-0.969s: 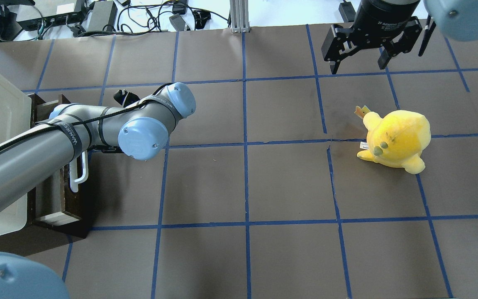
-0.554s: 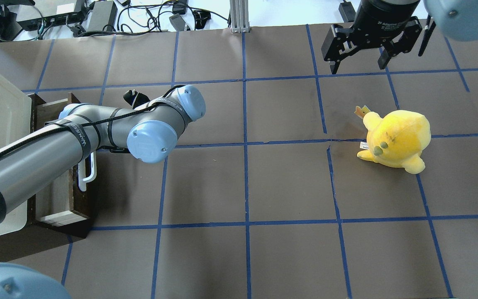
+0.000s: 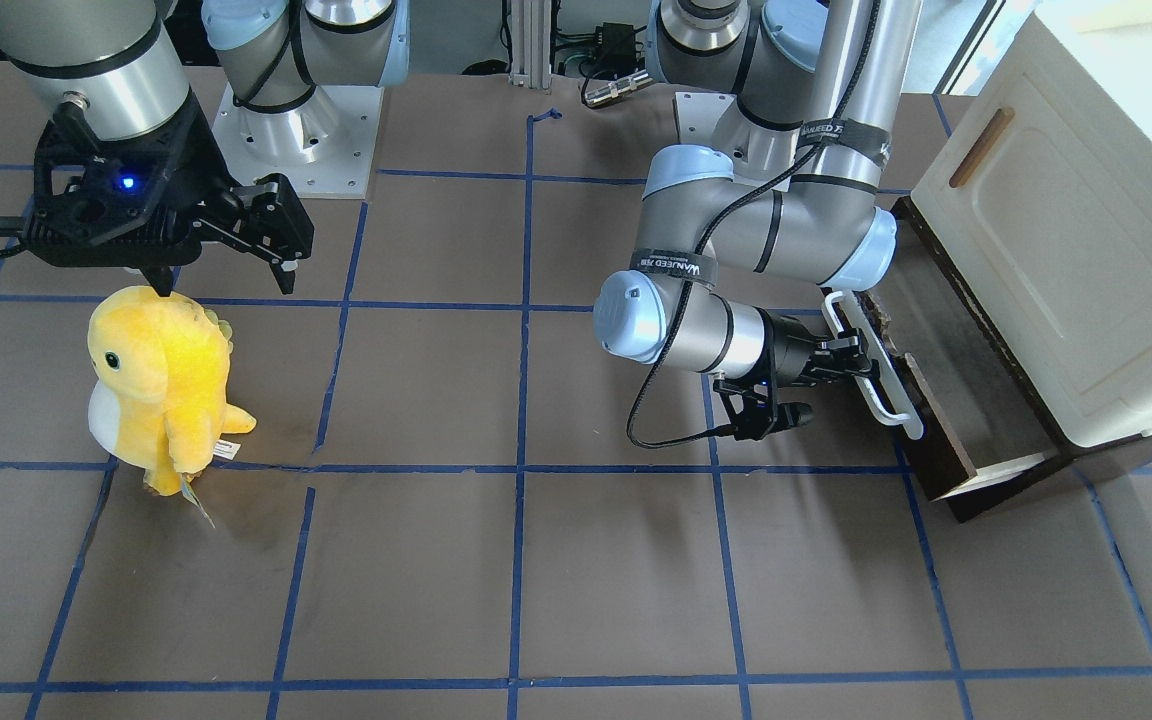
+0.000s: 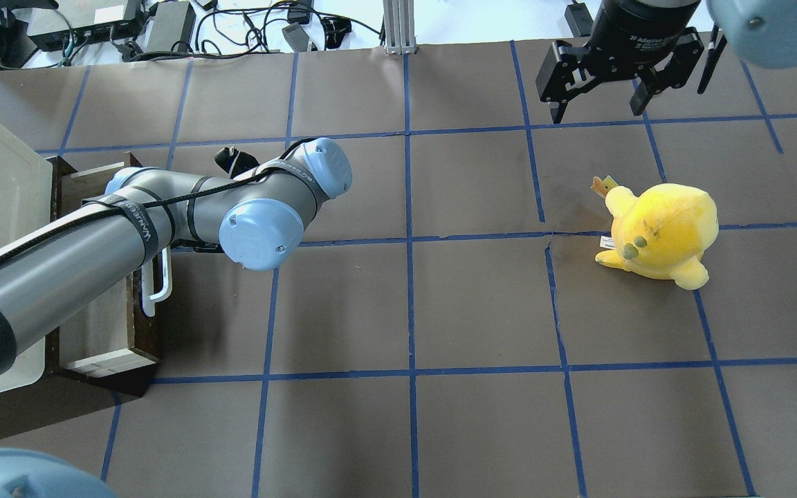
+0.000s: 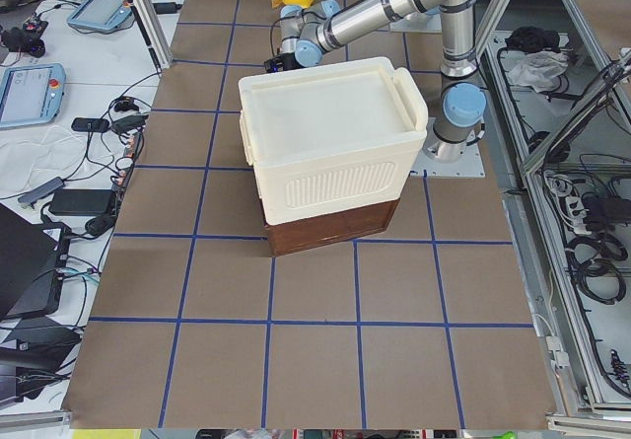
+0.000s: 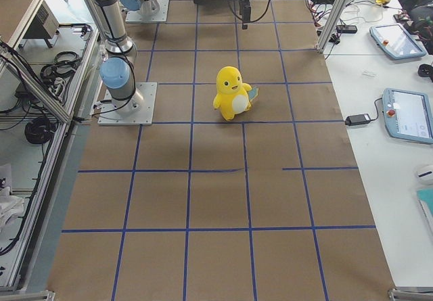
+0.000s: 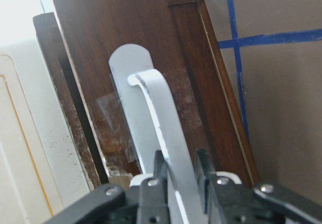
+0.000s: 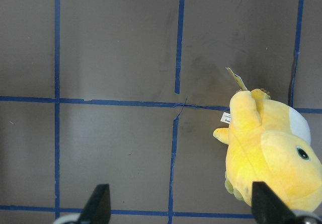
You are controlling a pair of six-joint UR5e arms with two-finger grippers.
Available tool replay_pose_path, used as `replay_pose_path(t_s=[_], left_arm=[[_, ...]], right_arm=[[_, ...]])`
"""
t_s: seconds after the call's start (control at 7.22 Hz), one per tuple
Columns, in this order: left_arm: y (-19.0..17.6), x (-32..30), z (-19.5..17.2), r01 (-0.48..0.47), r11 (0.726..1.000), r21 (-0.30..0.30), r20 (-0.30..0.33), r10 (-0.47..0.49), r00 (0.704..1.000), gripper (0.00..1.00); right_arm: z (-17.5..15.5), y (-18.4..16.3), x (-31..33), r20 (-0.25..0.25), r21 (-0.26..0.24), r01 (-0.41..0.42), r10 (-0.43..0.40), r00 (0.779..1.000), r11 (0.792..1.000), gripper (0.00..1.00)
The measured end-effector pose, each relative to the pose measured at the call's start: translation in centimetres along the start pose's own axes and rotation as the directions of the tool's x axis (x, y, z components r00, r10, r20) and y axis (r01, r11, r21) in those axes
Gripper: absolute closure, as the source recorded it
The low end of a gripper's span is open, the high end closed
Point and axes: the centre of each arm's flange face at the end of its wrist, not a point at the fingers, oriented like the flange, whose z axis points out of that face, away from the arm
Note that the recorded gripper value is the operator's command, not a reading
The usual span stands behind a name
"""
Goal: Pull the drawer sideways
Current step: 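Pull the brown drawer out of the white cabinet with the left gripper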
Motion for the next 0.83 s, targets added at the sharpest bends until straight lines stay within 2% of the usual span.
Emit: replay_pose_path(t_s=[0.69,0.83], left_arm=[[0.08,0.17,-0.16,-0.002,1.000,-0.001,-0.009,0.002,1.000,0.82],[0.09,0.20,-0.20,-0.002,1.000,0.000,-0.009,0.002,1.000,0.62]], right_arm=[[0.00,0.00,0.00,0.000,0.000,0.000,0.000,1.000,1.000,0.00],[0.00,0.00,0.00,0.000,0.000,0.000,0.000,1.000,1.000,0.00]])
